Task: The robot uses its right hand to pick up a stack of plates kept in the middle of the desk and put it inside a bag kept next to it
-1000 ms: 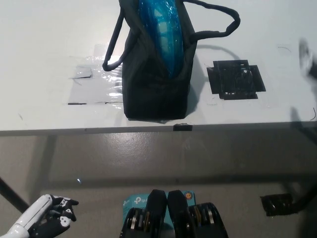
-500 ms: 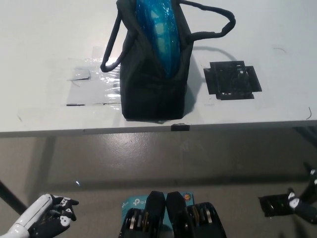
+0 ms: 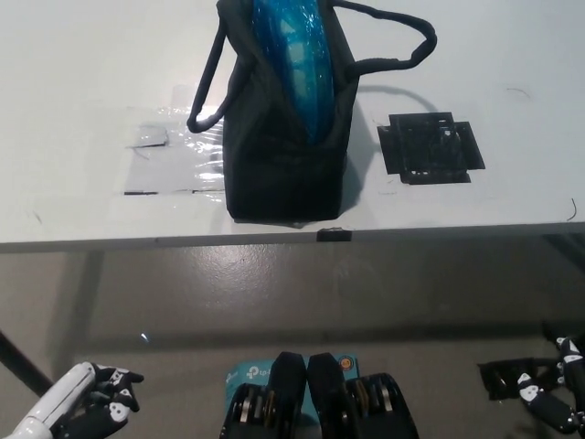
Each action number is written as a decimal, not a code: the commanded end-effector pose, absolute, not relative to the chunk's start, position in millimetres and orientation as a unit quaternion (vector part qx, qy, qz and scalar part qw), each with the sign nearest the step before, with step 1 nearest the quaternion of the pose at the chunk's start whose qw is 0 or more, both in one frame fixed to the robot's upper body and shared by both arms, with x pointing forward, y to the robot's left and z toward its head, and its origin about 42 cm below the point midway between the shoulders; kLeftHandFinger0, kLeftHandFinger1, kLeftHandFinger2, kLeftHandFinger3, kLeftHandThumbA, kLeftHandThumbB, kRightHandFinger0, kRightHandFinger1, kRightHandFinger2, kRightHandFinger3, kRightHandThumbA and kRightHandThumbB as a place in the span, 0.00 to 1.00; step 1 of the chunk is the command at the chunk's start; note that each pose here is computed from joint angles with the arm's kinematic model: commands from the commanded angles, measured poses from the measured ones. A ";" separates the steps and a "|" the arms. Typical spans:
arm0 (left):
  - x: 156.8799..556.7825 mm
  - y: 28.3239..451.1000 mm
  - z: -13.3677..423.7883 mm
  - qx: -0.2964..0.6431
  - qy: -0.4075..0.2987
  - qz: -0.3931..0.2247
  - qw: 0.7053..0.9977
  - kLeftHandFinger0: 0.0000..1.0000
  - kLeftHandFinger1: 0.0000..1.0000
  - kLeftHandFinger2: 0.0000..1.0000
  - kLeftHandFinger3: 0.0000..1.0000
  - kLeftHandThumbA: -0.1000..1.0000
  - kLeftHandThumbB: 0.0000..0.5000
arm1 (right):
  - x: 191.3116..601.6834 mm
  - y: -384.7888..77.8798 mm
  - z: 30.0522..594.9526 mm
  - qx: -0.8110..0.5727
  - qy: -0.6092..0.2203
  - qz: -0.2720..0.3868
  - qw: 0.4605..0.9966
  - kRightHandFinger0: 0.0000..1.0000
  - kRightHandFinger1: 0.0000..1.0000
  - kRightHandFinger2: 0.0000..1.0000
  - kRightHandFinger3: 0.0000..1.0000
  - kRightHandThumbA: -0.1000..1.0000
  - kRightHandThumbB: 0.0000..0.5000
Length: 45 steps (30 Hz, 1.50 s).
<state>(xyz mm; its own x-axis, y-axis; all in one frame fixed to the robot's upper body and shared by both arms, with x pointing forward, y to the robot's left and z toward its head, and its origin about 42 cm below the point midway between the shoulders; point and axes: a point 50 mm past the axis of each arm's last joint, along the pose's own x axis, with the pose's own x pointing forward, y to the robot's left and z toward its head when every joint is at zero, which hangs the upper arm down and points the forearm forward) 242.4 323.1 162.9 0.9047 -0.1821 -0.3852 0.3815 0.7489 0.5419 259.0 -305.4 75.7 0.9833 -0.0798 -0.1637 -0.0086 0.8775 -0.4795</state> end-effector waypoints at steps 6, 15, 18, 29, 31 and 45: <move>229.2 339.2 169.4 0.377 0.202 -0.185 0.885 0.81 0.83 0.88 0.88 0.00 0.02 | 245.9 -315.1 96.9 -0.248 -0.003 -0.053 0.967 0.57 0.67 0.77 0.91 0.40 0.50; 225.7 338.6 172.1 0.373 0.203 -0.177 0.888 0.83 0.86 0.91 0.89 0.00 0.00 | 243.7 -315.7 100.3 -0.270 0.009 -0.051 0.962 0.51 0.60 0.69 0.93 0.36 0.46; 223.1 338.6 173.6 0.378 0.207 -0.173 0.886 0.80 0.82 0.87 0.89 0.00 0.00 | 241.2 -313.9 100.9 -0.274 0.007 -0.046 0.961 0.49 0.59 0.68 0.94 0.34 0.43; 219.2 339.0 180.6 0.380 0.193 -0.157 0.891 0.77 0.81 0.84 0.87 0.00 0.02 | 237.3 -312.5 109.0 -0.287 0.001 -0.032 0.957 0.44 0.55 0.66 0.92 0.29 0.42; 216.2 338.4 180.3 0.379 0.194 -0.156 0.891 0.77 0.81 0.84 0.87 0.00 0.01 | 235.4 -313.1 109.5 -0.288 0.002 -0.031 0.957 0.44 0.55 0.66 0.92 0.28 0.42; 201.8 340.8 178.8 0.402 0.220 -0.157 0.875 0.75 0.77 0.81 0.91 0.00 0.02 | 233.2 -312.1 113.0 -0.308 0.017 -0.002 0.951 0.40 0.50 0.67 1.00 0.27 0.42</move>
<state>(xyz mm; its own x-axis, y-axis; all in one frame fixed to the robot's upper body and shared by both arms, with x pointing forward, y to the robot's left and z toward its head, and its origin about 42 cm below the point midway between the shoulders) 207.0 337.3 170.3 0.8569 -0.1270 -0.4996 0.4487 0.6610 0.6015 233.8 -308.9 102.1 0.9984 -0.0115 -0.0552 -0.0229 0.8116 -0.5837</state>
